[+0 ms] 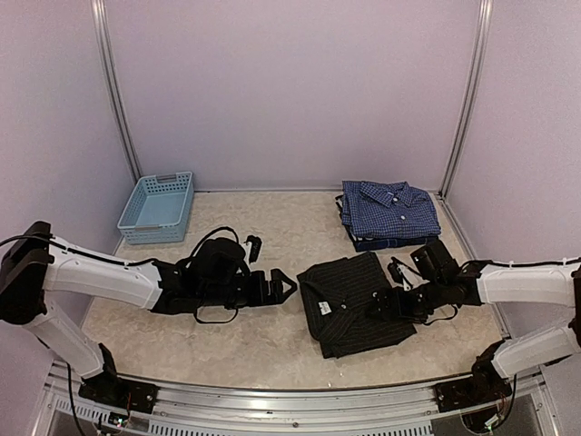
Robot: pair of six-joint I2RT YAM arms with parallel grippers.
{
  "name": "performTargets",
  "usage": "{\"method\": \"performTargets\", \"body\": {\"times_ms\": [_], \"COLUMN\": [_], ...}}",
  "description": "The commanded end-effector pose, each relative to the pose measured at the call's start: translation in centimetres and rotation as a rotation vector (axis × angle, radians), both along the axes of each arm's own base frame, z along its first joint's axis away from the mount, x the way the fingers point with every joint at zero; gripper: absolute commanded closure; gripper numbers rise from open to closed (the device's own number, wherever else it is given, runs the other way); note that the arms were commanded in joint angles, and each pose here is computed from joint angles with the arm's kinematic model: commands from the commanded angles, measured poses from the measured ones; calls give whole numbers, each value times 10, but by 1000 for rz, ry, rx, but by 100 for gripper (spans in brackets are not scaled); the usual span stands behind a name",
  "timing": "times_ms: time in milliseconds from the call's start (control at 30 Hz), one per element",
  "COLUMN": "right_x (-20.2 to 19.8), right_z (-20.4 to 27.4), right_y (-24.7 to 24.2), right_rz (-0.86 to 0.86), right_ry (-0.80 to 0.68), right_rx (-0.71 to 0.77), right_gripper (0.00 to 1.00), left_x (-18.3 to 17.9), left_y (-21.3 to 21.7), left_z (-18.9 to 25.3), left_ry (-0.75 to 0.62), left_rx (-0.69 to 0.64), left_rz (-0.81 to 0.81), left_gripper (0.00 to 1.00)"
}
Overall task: Fold and stack the long sleeve shirts
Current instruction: Adjust the square-folded shirt at the center of the board.
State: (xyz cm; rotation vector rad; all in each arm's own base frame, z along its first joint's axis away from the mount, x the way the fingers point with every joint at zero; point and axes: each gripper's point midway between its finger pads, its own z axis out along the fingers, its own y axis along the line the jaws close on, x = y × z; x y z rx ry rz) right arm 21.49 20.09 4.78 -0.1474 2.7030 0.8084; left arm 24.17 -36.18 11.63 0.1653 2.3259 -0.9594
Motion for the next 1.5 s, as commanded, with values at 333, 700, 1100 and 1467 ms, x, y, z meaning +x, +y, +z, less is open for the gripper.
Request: {"method": "performTargets", "body": {"times_ms": [333, 700, 1100, 1467], "right_x": [-43, -69, -34, 79], "right_z": [0, 11, 48, 73], "right_y": [141, 235, 146, 113], "right_rz": [221, 496, 370, 271], "right_ry": [3, -54, -133, -288], "right_rx": [77, 86, -120, -138], "right_gripper": [2, 2, 2, 1], "left_x": [29, 43, 38, -9], "left_y": [85, 157, 153, 134], "left_z": [29, 41, 25, -11], "left_ry": [-102, -117, -71, 80], "left_rx": [198, 216, 181, -1], "left_rz": [229, 385, 350, 314], "left_gripper": [1, 1, 1, 1]}}
